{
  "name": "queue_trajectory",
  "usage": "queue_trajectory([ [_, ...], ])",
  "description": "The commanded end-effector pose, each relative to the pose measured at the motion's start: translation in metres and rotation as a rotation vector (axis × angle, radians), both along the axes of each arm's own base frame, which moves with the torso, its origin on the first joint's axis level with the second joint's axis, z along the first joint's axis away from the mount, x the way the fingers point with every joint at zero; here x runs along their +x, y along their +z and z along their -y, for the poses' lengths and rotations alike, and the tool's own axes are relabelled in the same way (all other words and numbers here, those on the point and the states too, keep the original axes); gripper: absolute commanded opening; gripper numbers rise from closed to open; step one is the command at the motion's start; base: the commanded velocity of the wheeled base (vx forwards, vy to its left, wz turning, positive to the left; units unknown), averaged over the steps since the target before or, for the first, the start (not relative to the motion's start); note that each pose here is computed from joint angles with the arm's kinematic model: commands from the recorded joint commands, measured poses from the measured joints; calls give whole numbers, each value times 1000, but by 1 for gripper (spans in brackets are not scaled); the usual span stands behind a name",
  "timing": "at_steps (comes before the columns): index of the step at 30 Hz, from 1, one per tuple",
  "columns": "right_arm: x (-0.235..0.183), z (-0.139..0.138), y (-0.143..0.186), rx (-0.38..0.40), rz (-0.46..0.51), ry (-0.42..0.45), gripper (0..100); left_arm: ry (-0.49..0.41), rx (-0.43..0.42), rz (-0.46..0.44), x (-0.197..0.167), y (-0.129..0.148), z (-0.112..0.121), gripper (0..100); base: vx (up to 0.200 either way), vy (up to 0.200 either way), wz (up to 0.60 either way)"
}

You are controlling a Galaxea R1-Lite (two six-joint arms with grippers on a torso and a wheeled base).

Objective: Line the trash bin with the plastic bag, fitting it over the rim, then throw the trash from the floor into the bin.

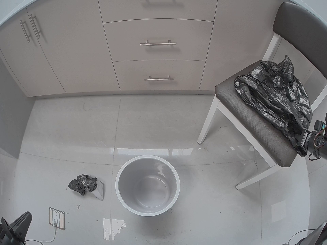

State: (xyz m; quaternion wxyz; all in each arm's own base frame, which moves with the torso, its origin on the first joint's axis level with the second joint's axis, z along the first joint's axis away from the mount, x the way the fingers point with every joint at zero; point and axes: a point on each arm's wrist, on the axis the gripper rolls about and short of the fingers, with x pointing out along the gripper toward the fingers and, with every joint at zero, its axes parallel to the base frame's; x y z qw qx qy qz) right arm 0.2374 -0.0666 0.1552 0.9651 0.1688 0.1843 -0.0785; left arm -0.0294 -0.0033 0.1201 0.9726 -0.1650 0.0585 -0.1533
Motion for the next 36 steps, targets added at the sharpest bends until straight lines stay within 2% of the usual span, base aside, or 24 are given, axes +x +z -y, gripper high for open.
queue_trajectory([
  [1, -44, -8, 108, 582, 67, 479, 0, -31, -3, 20, -3, -1, -1, 0, 0, 0, 0],
  [3, -44, -9, 108, 632, 50, 547, 0, -39, -3, 22, -3, -1, -1, 0, 0, 0, 0],
  [5, -43, -9, 106, 658, 36, 574, 0, -39, -3, 20, -3, -1, -1, 0, 0, 0, 0],
  [10, -36, -8, 82, 733, -31, 703, 0, -40, -3, 16, -2, -1, -1, 0, 0, 0, 0],
  [12, -34, -7, 72, 698, -18, 755, 0, -47, -1, 13, -2, -1, -1, 0, 0, 0, 0],
  [15, -33, -10, 42, 559, 36, 838, 0, -85, 0, -10, 1, -1, -2, 0, 0, 0, 0],
  [16, -33, -10, 42, 559, 36, 838, 0, -85, 0, -10, 1, -1, -2, 0, 0, 0, 0],
  [17, -37, -15, 36, 520, 55, 868, 0, -136, -5, -25, 3, 1, -3, 0, 0, 0, 0],
  [20, -44, -30, 44, 507, 64, 923, 0, -231, -4, -45, 7, 9, -3, 0, 0, 0, 0],
  [24, -60, -44, 61, 503, 87, 925, 0, -344, 6, -104, 22, 30, 0, 0, 0, 0, 0],
  [26, -67, -51, 69, 482, 105, 918, 0, -390, -21, -121, 31, 46, 4, 0, 0, 0, 0],
  [29, -78, -65, 85, 463, 141, 936, 0, -458, -116, -185, 51, 75, 16, 0, 0, 0, 0],
  [32, -90, -75, 101, 486, 167, 971, 0, -499, -185, -248, 73, 95, 29, 0, 0, 0, 0],
  [36, -105, -85, 113, 522, 177, 1028, 0, -536, -178, -313, 98, 108, 44, 0, 0, 0, 0],
])
